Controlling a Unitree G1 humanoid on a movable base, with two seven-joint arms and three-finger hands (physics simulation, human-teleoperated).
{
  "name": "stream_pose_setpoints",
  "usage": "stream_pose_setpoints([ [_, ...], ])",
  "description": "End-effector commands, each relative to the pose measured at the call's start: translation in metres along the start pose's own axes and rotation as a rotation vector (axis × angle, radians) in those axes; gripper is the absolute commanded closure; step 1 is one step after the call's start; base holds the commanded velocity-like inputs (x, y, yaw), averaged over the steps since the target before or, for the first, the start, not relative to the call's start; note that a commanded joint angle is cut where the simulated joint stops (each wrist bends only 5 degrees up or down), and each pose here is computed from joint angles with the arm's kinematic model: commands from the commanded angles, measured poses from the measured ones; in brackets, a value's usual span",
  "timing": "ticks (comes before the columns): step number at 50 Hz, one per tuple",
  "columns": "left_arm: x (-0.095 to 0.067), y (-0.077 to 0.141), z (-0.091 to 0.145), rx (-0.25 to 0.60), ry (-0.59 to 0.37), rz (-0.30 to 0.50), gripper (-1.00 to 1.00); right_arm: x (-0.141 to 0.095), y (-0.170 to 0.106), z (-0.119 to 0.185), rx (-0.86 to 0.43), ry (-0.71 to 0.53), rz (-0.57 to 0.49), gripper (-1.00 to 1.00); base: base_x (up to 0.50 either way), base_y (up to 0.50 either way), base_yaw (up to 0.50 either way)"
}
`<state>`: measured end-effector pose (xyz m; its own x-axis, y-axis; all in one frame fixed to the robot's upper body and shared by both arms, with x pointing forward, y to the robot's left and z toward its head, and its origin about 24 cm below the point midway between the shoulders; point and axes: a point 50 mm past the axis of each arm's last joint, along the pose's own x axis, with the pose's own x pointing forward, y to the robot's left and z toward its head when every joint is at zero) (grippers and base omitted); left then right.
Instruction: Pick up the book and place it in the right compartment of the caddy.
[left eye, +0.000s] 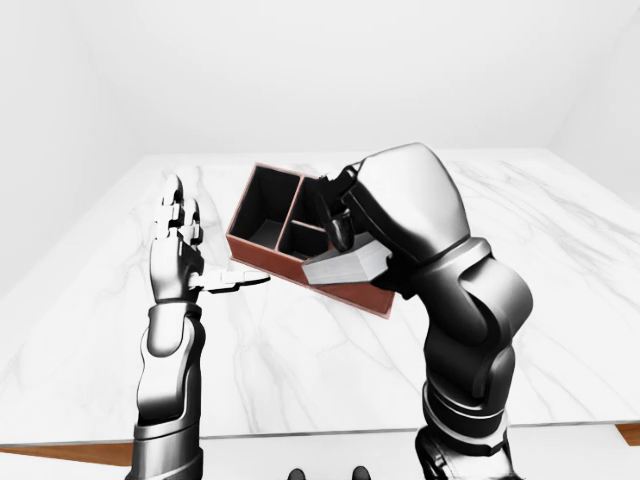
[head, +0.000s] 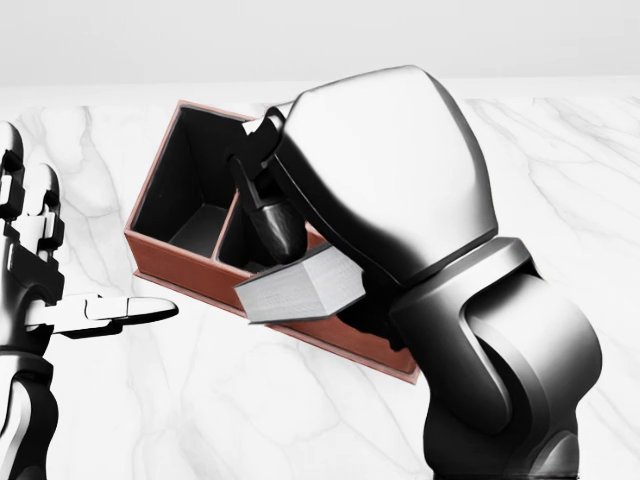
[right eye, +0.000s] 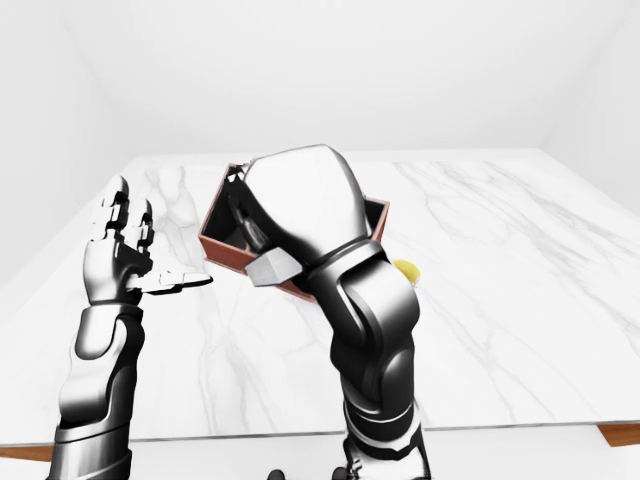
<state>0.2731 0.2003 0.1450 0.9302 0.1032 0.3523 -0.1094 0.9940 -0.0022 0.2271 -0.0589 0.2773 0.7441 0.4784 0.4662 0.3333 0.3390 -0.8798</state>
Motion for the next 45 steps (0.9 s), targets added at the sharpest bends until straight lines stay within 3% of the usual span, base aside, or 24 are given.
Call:
stream_pose_setpoints([
  [1, 0.000, 0.000, 0.001, -0.002, -0.004, 0.000, -1.00, 0.018, -0.032, -0.004, -0.031, 0.001, -0.109, 1.00, 0.00, 0.00, 0.00],
  [21, -0.003, -0.004, 0.006, -0.018, -0.023, -0.028, -1.00, 0.058, -0.052, -0.029, -0.102, 0.031, -0.060, 1.00, 0.00, 0.00, 0.00],
  [28, -0.003, -0.004, 0.006, -0.020, -0.024, -0.029, -1.00, 0.078, -0.040, -0.057, -0.092, 0.107, 0.013, 1.00, 0.00, 0.00, 0.00],
  [45, -0.003, -0.004, 0.006, -0.022, -0.027, -0.029, -1.00, 0.125, -0.012, -0.116, -0.134, 0.199, -0.011, 1.00, 0.00, 0.00, 0.00],
])
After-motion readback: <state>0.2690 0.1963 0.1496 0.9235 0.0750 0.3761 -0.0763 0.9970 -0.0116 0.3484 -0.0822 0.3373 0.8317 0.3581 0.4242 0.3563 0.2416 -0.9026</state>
